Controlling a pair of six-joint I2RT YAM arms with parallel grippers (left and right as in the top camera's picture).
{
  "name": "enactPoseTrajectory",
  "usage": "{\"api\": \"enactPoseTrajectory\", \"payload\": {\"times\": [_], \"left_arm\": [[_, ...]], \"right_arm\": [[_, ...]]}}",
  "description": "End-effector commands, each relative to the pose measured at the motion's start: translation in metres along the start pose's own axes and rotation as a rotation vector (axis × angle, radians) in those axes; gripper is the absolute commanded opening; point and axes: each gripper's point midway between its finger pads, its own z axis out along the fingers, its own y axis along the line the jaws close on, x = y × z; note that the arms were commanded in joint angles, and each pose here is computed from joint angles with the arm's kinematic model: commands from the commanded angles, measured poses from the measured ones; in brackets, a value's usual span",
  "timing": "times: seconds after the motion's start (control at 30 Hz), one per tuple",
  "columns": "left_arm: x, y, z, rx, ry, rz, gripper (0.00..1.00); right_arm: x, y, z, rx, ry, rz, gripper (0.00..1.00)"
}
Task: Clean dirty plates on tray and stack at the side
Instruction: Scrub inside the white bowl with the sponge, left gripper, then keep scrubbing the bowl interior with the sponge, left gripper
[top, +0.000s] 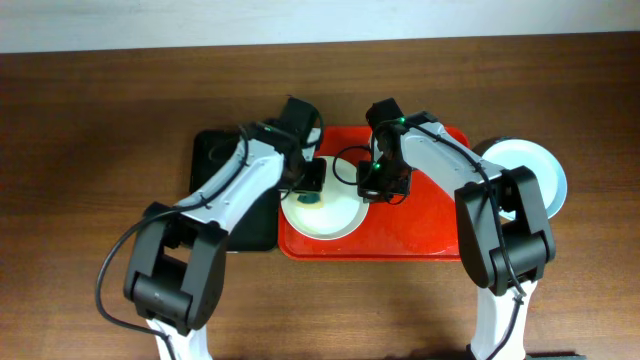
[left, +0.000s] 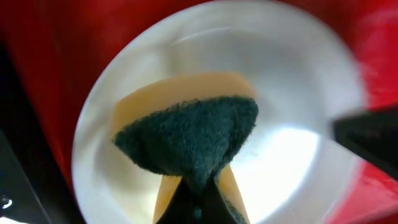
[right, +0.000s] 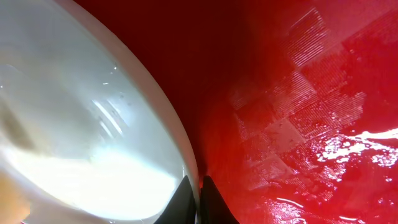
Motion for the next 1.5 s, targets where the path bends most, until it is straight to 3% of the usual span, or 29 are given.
{"api": "enactPoseTrajectory", "payload": {"times": [0.0, 0.23, 0.37, 0.53, 0.83, 1.1, 1.33, 1.47], "left_arm": [[0.015, 0.028, 0.014, -0.162, -0.001, -0.08, 0.0], [0.034, 0.025, 0.027, -0.118, 0.064, -0.154, 0.0], [0.035, -0.012, 0.027, 0.096, 0.101, -0.093, 0.0], [0.027, -0.034, 0.024, 0.221, 0.081, -0.081, 0.0], [-0.015, -0.019, -0.027, 0.077, -0.129, -0.05, 0.0], [-0.001, -0.002, -0.006, -0.001, -0.056, -0.059, 0.0], [0.009, 0.008, 0.04, -0.025, 0.019, -0.071, 0.0], [0.017, -0.011, 0.045, 0.093, 0.071, -0.043, 0.0]], "right_arm": [[0.004, -0.001, 0.005, 0.015, 0.01, -0.001, 0.05], [0.004, -0.001, 0.005, 0.015, 0.01, -0.001, 0.05], [0.004, -0.001, 0.005, 0.015, 0.01, -0.001, 0.05], [0.004, -0.001, 0.005, 0.015, 0.01, -0.001, 0.04], [0.004, -0.002, 0.005, 0.023, 0.011, 0.0, 0.05], [0.004, -0.002, 0.005, 0.023, 0.01, 0.0, 0.05], [0.004, -0.002, 0.005, 0.023, 0.011, 0.0, 0.05], [0.004, -0.002, 0.005, 0.023, 0.011, 0.001, 0.05]]}}
